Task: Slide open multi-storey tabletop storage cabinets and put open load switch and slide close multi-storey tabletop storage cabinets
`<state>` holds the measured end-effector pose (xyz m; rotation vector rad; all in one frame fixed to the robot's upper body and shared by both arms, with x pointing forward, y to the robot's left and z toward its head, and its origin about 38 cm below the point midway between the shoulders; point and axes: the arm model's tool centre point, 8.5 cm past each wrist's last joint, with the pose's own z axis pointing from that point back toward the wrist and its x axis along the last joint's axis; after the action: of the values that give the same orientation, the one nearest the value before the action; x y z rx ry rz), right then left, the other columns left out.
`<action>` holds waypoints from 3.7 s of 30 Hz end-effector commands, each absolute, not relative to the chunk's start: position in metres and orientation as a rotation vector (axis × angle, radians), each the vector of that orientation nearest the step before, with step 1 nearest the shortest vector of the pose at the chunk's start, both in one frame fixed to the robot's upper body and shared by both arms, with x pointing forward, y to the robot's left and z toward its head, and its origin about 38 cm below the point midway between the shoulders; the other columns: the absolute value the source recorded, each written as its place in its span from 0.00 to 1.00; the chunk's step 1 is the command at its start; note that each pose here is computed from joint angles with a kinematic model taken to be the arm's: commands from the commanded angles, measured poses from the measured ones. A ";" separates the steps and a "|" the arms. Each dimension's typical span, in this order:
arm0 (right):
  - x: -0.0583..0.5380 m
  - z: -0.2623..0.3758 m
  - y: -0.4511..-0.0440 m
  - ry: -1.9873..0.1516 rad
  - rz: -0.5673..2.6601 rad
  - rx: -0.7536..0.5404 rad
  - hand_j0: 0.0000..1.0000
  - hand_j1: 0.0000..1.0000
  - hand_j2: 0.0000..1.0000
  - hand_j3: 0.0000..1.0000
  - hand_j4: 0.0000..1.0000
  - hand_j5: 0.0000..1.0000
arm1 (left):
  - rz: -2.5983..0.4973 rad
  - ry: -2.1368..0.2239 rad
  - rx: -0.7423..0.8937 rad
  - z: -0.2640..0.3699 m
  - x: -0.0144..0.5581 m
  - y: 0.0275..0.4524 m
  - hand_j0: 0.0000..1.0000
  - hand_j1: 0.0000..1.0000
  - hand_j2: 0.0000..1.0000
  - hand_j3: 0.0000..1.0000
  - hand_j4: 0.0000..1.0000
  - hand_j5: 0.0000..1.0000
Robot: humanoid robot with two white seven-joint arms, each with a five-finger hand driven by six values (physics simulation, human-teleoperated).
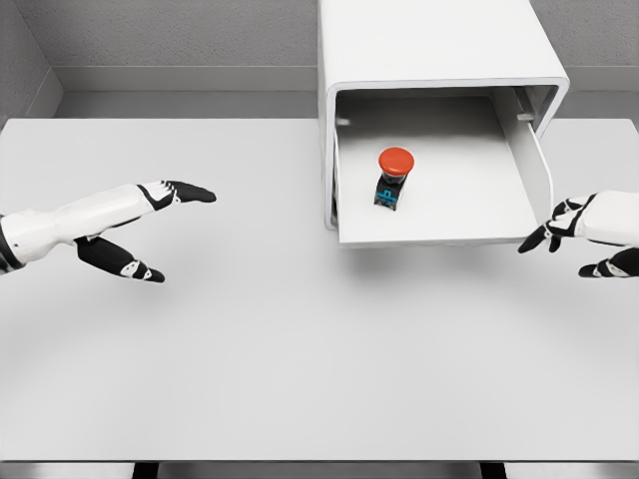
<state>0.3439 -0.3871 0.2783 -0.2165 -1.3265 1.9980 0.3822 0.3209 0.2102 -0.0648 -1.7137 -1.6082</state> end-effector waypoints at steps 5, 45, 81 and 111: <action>0.345 0.280 -0.385 -1.340 1.992 -0.214 0.76 0.76 0.76 0.76 0.76 0.76 | -1.600 -1.717 -0.069 0.211 0.382 0.321 1.00 1.00 1.00 1.00 1.00 1.00; 0.336 0.237 -0.371 -1.253 2.037 -0.061 0.65 0.65 0.65 0.65 0.65 0.65 | -1.601 -1.723 -0.072 0.212 0.383 0.319 1.00 1.00 1.00 1.00 1.00 1.00; 0.361 0.266 -0.338 -1.392 2.069 -0.083 0.56 0.56 0.56 0.56 0.56 0.56 | -1.603 -1.719 -0.068 0.212 0.383 0.321 1.00 1.00 1.00 1.00 1.00 1.00; 0.377 0.267 -0.329 -1.427 2.052 -0.075 0.56 0.56 0.56 0.56 0.56 0.56 | -1.603 -1.719 -0.068 0.212 0.383 0.321 1.00 1.00 1.00 1.00 1.00 1.00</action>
<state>0.3761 -0.3295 0.2665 -0.0796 -1.4204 2.0623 0.3825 0.3201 0.2114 -0.0646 -1.7165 -1.6114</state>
